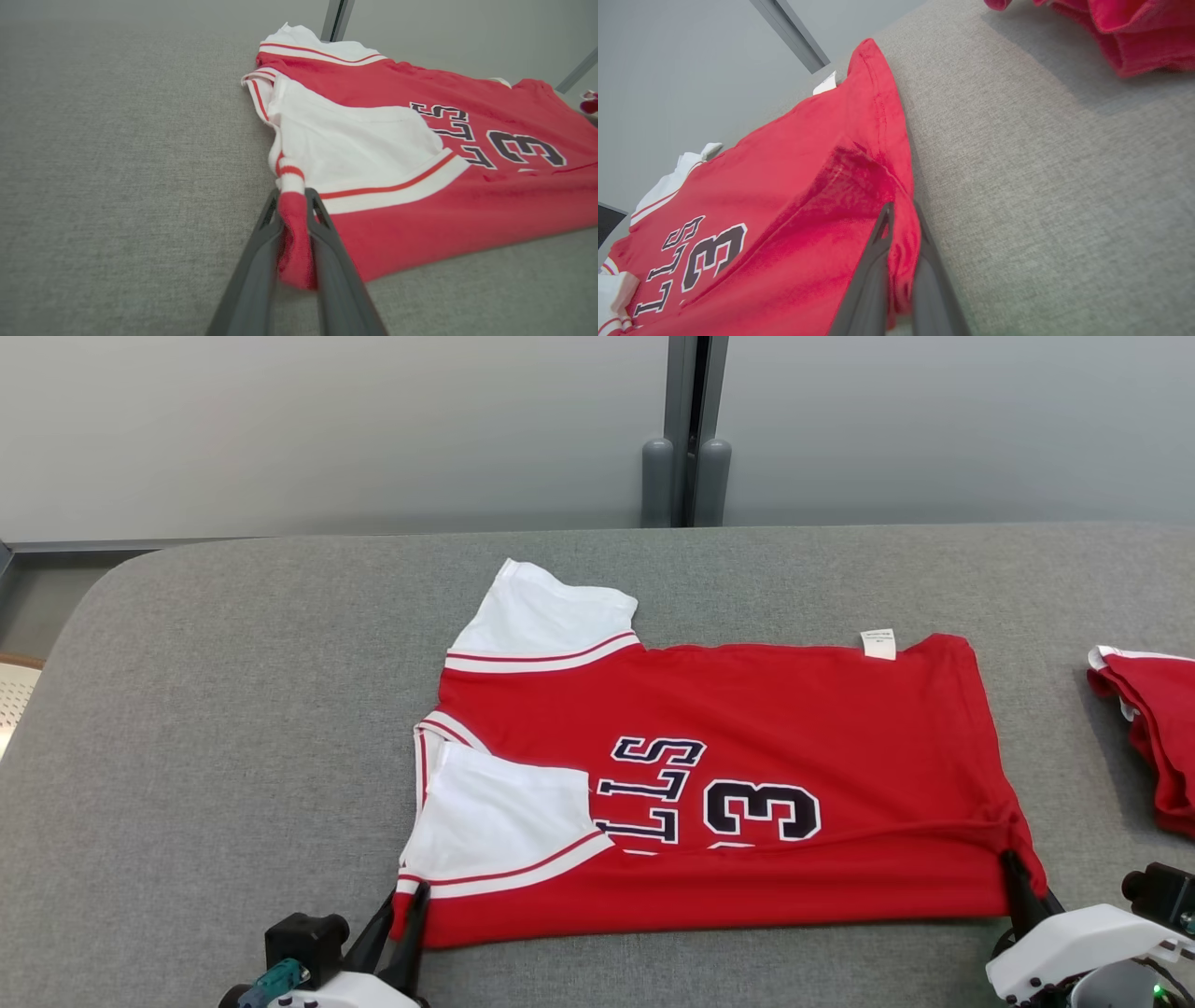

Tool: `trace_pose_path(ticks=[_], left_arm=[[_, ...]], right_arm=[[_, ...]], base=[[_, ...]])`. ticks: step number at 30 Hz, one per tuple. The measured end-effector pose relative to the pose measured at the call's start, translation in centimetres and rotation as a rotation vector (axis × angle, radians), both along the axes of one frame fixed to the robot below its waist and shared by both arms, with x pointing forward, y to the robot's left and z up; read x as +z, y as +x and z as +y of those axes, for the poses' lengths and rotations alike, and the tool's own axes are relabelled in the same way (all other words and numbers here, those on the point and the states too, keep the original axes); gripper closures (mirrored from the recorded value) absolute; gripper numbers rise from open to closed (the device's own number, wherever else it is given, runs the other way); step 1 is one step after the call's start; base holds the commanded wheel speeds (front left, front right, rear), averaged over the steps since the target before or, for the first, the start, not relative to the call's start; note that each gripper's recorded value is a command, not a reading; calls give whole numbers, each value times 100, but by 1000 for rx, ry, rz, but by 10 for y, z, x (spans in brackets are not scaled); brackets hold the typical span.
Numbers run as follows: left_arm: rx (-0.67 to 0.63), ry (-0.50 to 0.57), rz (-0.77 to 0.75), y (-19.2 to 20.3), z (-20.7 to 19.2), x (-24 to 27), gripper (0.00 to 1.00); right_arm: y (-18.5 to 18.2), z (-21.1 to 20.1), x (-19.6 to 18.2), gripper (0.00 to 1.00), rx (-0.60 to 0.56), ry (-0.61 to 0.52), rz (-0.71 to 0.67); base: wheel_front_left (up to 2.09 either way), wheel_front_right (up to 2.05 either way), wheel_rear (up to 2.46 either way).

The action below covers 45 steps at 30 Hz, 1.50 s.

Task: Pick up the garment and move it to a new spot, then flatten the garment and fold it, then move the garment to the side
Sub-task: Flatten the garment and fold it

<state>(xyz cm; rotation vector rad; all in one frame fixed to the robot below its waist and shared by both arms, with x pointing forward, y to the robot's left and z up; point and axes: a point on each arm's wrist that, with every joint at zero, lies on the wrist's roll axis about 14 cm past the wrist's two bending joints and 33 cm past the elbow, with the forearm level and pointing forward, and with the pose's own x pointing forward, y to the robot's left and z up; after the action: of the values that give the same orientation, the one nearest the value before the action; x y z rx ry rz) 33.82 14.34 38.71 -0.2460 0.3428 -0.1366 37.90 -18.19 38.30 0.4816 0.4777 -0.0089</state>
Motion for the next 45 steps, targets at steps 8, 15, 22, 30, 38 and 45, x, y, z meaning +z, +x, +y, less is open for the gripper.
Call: trace_pose_path(ticks=[8, 15, 22, 30, 38, 45], left_arm=[[25, -70, -33, 4, -3, 10, 0], [123, -121, -291, 36, 19, 86, 0], [127, -117, -361, 43, 19, 105, 0], [-4, 6, -297, 93, -3, 81, 0], [-274, 229, -123, 209, -24, 69, 0], [-393, 355, 66, 271, -31, 43, 0]], right_arm=[[2, -4, 20, 0, -2, -52, -63], [23, 10, 71, 0, 23, -103, -305], [30, 20, 81, 0, 63, -137, -390], [65, 27, 91, 0, 118, -198, -443], [119, 36, 90, 0, 199, -269, -460], [146, 25, 81, 0, 197, -291, -456]], base=[[0, 0, 0], [0, 0, 0], [0, 0, 0], [0, 0, 0], [0, 0, 0], [0, 0, 0]])
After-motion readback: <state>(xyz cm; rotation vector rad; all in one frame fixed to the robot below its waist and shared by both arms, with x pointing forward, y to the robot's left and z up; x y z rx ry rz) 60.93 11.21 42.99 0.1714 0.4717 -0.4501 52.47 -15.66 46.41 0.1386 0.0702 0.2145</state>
